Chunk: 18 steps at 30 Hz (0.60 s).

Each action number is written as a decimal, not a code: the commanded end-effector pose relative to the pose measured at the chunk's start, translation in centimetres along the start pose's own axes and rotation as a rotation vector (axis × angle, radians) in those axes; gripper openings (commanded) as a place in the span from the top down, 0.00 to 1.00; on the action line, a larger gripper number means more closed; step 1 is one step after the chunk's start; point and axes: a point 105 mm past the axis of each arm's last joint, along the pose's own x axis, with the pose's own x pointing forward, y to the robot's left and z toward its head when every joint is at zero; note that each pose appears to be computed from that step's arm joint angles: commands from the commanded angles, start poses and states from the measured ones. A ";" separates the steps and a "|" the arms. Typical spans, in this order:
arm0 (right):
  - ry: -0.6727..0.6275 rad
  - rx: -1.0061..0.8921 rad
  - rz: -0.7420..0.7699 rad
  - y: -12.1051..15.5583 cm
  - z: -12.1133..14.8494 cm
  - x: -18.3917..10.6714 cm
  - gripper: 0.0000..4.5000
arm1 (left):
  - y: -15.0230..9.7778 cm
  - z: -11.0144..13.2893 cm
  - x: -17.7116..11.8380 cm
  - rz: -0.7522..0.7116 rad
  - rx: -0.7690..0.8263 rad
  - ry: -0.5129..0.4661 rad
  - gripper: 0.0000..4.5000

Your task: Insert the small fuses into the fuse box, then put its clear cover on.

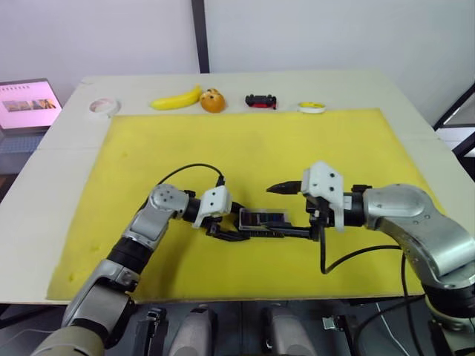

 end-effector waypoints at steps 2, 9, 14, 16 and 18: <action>-0.070 0.054 -0.001 -0.1 -0.1 0.8 0.54 | -0.1 0.3 0.2 -0.013 0.020 0.000 0.43; -0.015 0.100 -0.002 -0.5 -1.9 2.3 0.99 | 0.0 0.4 0.2 -0.014 0.022 0.000 0.43; 0.142 0.133 0.000 -0.3 -5.0 2.9 0.99 | 0.1 0.4 0.2 -0.012 0.022 0.001 0.43; 0.201 0.155 -0.003 -0.2 -6.3 3.0 0.99 | 0.1 0.5 0.2 -0.011 0.022 0.001 0.43; 0.227 0.242 -0.032 -0.4 -7.4 3.2 0.99 | 0.1 0.6 0.3 -0.011 0.023 -0.001 0.43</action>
